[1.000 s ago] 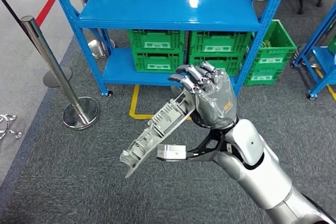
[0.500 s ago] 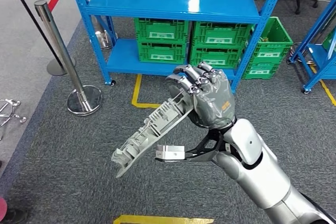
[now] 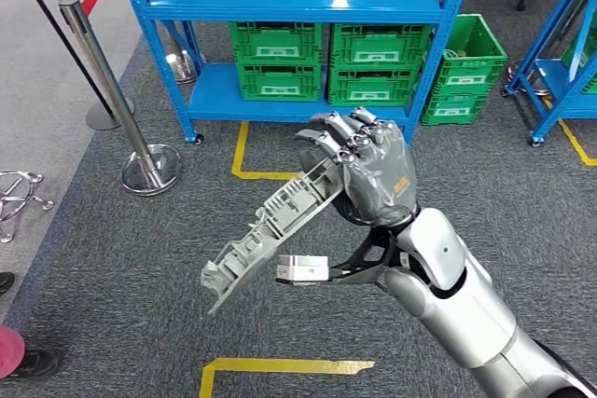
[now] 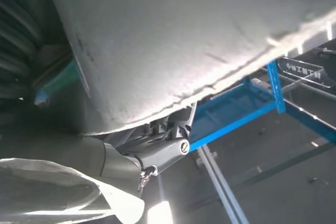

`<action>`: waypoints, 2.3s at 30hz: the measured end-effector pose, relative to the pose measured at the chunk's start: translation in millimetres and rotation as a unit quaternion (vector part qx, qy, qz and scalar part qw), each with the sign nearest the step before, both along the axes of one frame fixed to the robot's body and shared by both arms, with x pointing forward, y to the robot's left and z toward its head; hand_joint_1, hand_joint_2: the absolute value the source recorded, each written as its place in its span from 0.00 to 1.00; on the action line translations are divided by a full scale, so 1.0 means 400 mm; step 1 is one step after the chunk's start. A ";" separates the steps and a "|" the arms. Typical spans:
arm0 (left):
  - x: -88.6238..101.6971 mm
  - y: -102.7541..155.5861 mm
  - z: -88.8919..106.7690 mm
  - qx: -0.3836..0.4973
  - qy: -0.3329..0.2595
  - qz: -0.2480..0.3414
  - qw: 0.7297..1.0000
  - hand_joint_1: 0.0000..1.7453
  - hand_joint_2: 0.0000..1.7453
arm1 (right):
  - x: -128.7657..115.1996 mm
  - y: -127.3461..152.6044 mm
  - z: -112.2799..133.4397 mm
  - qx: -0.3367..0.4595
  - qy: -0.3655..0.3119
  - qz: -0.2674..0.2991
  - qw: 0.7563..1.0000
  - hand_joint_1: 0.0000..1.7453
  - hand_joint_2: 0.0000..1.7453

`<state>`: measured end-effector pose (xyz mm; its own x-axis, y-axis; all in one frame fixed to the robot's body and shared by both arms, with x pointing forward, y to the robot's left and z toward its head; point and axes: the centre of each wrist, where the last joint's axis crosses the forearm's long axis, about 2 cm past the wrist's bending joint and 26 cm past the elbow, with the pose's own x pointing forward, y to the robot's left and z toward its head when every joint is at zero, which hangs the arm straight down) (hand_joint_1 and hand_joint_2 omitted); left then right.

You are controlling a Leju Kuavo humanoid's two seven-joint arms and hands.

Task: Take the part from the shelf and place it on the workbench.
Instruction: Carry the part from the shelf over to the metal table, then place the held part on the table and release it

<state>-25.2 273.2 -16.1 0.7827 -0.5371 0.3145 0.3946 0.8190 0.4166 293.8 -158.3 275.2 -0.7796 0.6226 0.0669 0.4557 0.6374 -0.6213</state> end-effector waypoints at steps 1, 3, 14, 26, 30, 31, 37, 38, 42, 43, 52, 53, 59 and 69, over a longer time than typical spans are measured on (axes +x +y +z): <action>-0.001 0.000 0.000 0.000 0.001 0.001 1.000 0.00 1.00 | 0.000 0.000 0.000 0.000 0.000 0.000 1.000 1.00 1.00; -0.002 0.000 0.000 -0.002 0.003 0.003 1.000 0.00 1.00 | -0.001 0.001 -0.001 0.000 0.001 0.001 1.000 1.00 1.00; -0.010 0.001 0.000 -0.003 0.009 0.006 1.000 0.00 1.00 | 0.000 0.002 0.003 -0.008 -0.015 -0.002 1.000 1.00 1.00; -0.010 0.002 0.000 -0.005 0.014 0.012 1.000 0.00 1.00 | 0.002 0.003 0.008 -0.007 -0.019 -0.003 1.000 1.00 1.00; -0.010 0.002 0.000 -0.005 0.014 0.013 1.000 0.00 1.00 | 0.002 0.003 0.008 -0.007 -0.018 -0.002 1.000 1.00 1.00; -0.010 0.002 -0.001 -0.006 0.014 0.013 1.000 0.00 1.00 | 0.002 0.003 0.008 -0.006 -0.016 -0.002 1.000 1.00 1.00; -0.010 0.002 -0.001 -0.007 0.016 0.016 1.000 0.00 1.00 | 0.002 0.002 0.008 0.000 -0.006 -0.002 1.000 1.00 1.00; -0.009 0.002 -0.001 -0.007 0.016 0.016 1.000 0.00 1.00 | 0.003 0.002 0.008 0.000 -0.005 -0.002 1.000 1.00 1.00; -0.007 0.003 -0.001 -0.007 0.015 0.016 1.000 0.00 1.00 | 0.003 0.002 0.010 -0.003 -0.004 -0.005 1.000 1.00 1.00; -0.006 0.003 -0.001 -0.007 0.015 0.015 1.000 0.00 1.00 | 0.004 0.002 0.011 -0.004 -0.006 -0.006 1.000 1.00 1.00; 0.001 0.001 -0.001 -0.007 0.012 0.014 1.000 0.00 1.00 | 0.003 0.001 0.010 -0.012 -0.014 -0.017 1.000 1.00 1.00; 0.003 0.002 -0.001 -0.007 0.012 0.013 1.000 0.00 1.00 | 0.003 0.001 0.010 -0.012 -0.014 -0.017 1.000 1.00 1.00; 0.006 0.005 -0.002 -0.005 0.010 0.013 1.000 0.00 1.00 | 0.003 0.001 0.009 -0.013 -0.014 -0.017 1.000 1.00 1.00; 0.002 0.002 -0.002 -0.008 0.015 0.007 1.000 0.00 1.00 | 0.004 0.001 0.011 -0.012 -0.015 -0.018 1.000 1.00 1.00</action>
<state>-24.4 273.9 -17.0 0.7991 -0.5212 0.2995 0.3951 0.8309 0.3919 295.5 -158.0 279.5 -0.7580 0.6517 0.0289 0.4965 0.6051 -0.6224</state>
